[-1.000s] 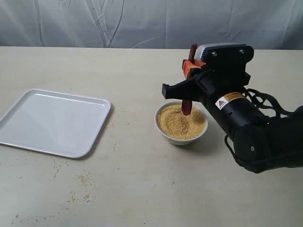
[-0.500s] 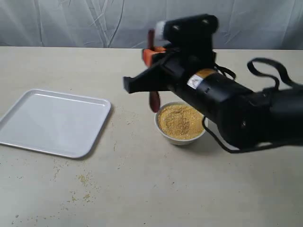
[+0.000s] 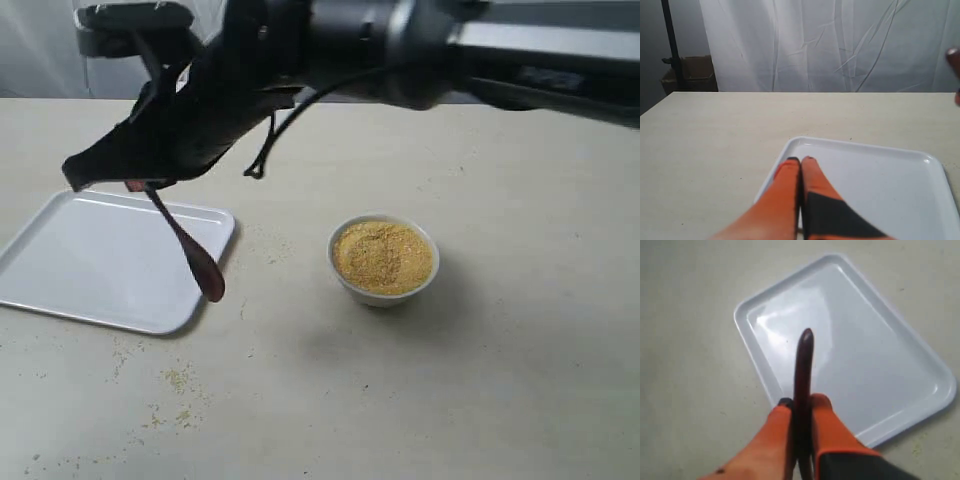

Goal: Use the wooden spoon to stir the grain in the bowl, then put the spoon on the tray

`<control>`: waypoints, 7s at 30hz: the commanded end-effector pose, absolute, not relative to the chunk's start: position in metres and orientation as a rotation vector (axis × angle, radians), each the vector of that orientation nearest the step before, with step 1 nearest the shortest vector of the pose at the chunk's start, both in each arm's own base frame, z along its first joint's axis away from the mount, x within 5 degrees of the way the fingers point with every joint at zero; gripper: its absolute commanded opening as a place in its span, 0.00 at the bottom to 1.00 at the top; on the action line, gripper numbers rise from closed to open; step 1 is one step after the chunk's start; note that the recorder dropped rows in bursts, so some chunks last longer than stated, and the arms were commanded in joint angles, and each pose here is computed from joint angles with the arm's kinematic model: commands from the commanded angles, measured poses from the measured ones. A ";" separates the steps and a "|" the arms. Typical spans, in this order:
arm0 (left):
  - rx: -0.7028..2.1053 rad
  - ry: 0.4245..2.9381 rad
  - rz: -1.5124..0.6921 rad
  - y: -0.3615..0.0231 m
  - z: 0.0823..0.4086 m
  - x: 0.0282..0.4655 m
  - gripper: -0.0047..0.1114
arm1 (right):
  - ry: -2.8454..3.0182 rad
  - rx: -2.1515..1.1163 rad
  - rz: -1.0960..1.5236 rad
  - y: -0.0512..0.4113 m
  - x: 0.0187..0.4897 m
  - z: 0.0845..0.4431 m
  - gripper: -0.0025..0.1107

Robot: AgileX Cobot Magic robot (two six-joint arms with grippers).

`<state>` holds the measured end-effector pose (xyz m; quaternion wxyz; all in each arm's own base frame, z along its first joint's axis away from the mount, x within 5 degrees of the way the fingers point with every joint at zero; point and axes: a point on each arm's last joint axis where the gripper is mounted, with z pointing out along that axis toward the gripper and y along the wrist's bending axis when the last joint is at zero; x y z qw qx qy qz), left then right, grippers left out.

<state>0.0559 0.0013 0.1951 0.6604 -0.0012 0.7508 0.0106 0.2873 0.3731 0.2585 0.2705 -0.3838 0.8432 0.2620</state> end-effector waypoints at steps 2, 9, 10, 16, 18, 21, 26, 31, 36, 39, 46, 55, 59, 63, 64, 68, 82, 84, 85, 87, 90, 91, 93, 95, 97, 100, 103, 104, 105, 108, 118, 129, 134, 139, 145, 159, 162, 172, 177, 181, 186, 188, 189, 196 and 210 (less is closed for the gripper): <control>-0.006 1.689 0.021 0.001 0.195 0.056 0.04 | 2.352 -1.250 0.412 0.417 0.305 0.216 0.01; -0.005 1.685 0.021 0.001 0.195 0.056 0.04 | 2.234 -1.415 0.369 0.455 0.319 0.161 0.01; -0.005 1.684 0.021 0.001 0.195 0.056 0.04 | 2.233 -1.408 0.387 0.457 0.318 0.156 0.01; -0.005 1.684 0.021 0.001 0.195 0.056 0.04 | 2.177 -1.432 0.333 0.464 0.320 0.132 0.01; -0.005 1.684 0.021 0.001 0.195 0.056 0.04 | 2.168 -1.401 0.348 0.466 0.321 0.134 0.01; -0.005 1.684 0.021 0.001 0.195 0.056 0.04 | 2.167 -1.360 0.367 0.468 0.322 0.133 0.01; -0.005 1.684 0.021 0.001 0.195 0.056 0.04 | 2.176 -1.367 0.363 0.467 0.322 0.133 0.02; -0.005 1.684 0.021 0.001 0.195 0.056 0.04 | 2.193 -1.384 0.334 0.465 0.321 0.131 0.16; -0.005 1.684 0.021 0.001 0.195 0.056 0.04 | 2.174 -1.376 0.283 0.458 0.322 0.163 0.02; -0.005 1.684 0.021 0.001 0.195 0.056 0.04 | 2.169 -1.268 0.297 0.453 0.324 0.195 0.02; -0.005 1.684 0.021 0.001 0.195 0.056 0.04 | 2.395 -1.227 0.155 0.408 0.307 0.265 0.02; -0.005 1.684 0.021 0.001 0.195 0.056 0.04 | 2.594 -1.144 0.101 0.334 0.276 0.286 0.02; -0.005 1.684 0.021 0.001 0.195 0.056 0.04 | 2.743 -0.989 0.043 0.266 0.275 0.276 0.02; -0.005 1.684 0.021 0.001 0.195 0.056 0.04 | 2.757 -0.799 0.051 0.194 0.264 0.268 0.02; -0.005 1.684 0.021 0.001 0.195 0.056 0.04 | 2.750 -0.735 0.056 0.174 0.260 0.266 0.02; -0.005 1.684 0.021 0.001 0.195 0.056 0.04 | 2.662 -0.489 0.005 0.099 0.239 0.264 0.02; -0.005 1.684 0.021 0.001 0.195 0.056 0.04 | 2.107 -0.098 -0.286 -0.001 0.132 0.294 0.02; -0.005 1.684 0.021 0.001 0.195 0.056 0.04 | 2.068 -0.087 -0.323 -0.007 0.122 0.300 0.02; -0.005 1.684 0.021 0.001 0.195 0.056 0.04 | 2.054 -0.079 -0.325 -0.008 0.118 0.302 0.02; -0.005 1.684 0.021 0.001 0.195 0.056 0.04 | 2.015 -0.066 -0.314 -0.010 0.110 0.307 0.02; -0.005 1.684 0.021 0.001 0.195 0.056 0.04 | 1.977 -0.053 -0.303 -0.012 0.103 0.311 0.02; -0.005 1.684 0.021 0.001 0.195 0.056 0.04 | 1.968 -0.050 -0.300 -0.012 0.101 0.312 0.02; -0.005 1.684 0.021 0.001 0.195 0.056 0.04 | 1.959 -0.047 -0.298 -0.013 0.100 0.313 0.02; -0.005 1.684 0.021 0.001 0.195 0.056 0.04 | 1.956 -0.046 -0.297 -0.013 0.099 0.313 0.02; -0.005 1.684 0.021 0.001 0.195 0.056 0.04 | 1.956 -0.046 -0.297 -0.013 0.099 0.313 0.02; -0.005 1.684 0.021 0.001 0.195 0.056 0.04 | 1.910 -0.039 -0.262 -0.014 0.089 0.317 0.02; -0.005 1.684 0.021 0.001 0.195 0.056 0.04 | 1.830 -0.010 -0.231 -0.018 0.073 0.324 0.02; -0.005 1.684 0.021 0.001 0.195 0.056 0.04 | 1.796 0.002 -0.219 -0.019 0.066 0.326 0.02; -0.005 1.684 0.021 0.001 0.195 0.056 0.04 | 1.773 0.009 -0.213 -0.021 0.061 0.327 0.02; -0.005 1.684 0.021 0.001 0.195 0.056 0.04 | 1.690 0.032 -0.189 -0.025 0.044 0.332 0.02; -0.005 1.684 0.021 0.001 0.195 0.056 0.04 | 1.532 0.077 -0.147 -0.034 0.010 0.335 0.02; -0.004 1.684 0.023 0.001 0.195 0.056 0.04 | 1.625 0.104 0.094 -0.019 0.018 0.300 0.02; -0.004 1.684 0.023 0.001 0.195 0.056 0.04 | 1.675 0.011 0.083 -0.012 0.030 0.275 0.02; -0.004 1.684 0.023 0.001 0.195 0.056 0.04 | 1.680 -0.147 -0.052 -0.010 0.034 0.265 0.02; -0.004 1.684 0.023 0.001 0.195 0.056 0.04 | 1.685 -0.182 -0.054 -0.007 0.039 0.253 0.02; -0.004 1.684 0.023 0.001 0.195 0.056 0.04 | 1.731 -0.369 -0.180 -0.003 0.049 0.217 0.02; -0.004 1.684 0.023 0.001 0.195 0.056 0.04 | 1.768 -0.379 -0.178 -0.002 0.050 0.205 0.02; -0.004 1.684 0.023 0.001 0.195 0.056 0.04 | 1.827 -0.227 0.148 0.011 0.052 0.181 0.02; -0.004 1.684 0.023 0.001 0.195 0.056 0.04 | 1.839 -0.164 0.248 0.014 0.051 0.181 0.02; -0.004 1.684 0.023 0.001 0.195 0.056 0.04 | 1.840 -0.162 0.250 0.014 0.051 0.181 0.02; -0.004 1.684 0.023 0.001 0.195 0.056 0.04 | 1.844 -0.104 0.212 0.011 0.052 0.181 0.02; -0.004 1.684 0.023 0.001 0.195 0.056 0.04 | 1.845 -0.055 0.175 0.009 0.052 0.181 0.02; -0.004 1.684 0.023 0.001 0.195 0.056 0.04 | 1.844 -0.031 0.157 0.007 0.053 0.181 0.02; -0.004 1.684 0.023 0.001 0.195 0.056 0.04 | 1.843 0.035 0.109 0.004 0.053 0.181 0.02; -0.004 1.684 0.023 0.001 0.195 0.056 0.04 | 1.843 0.033 0.109 0.004 0.053 0.181 0.02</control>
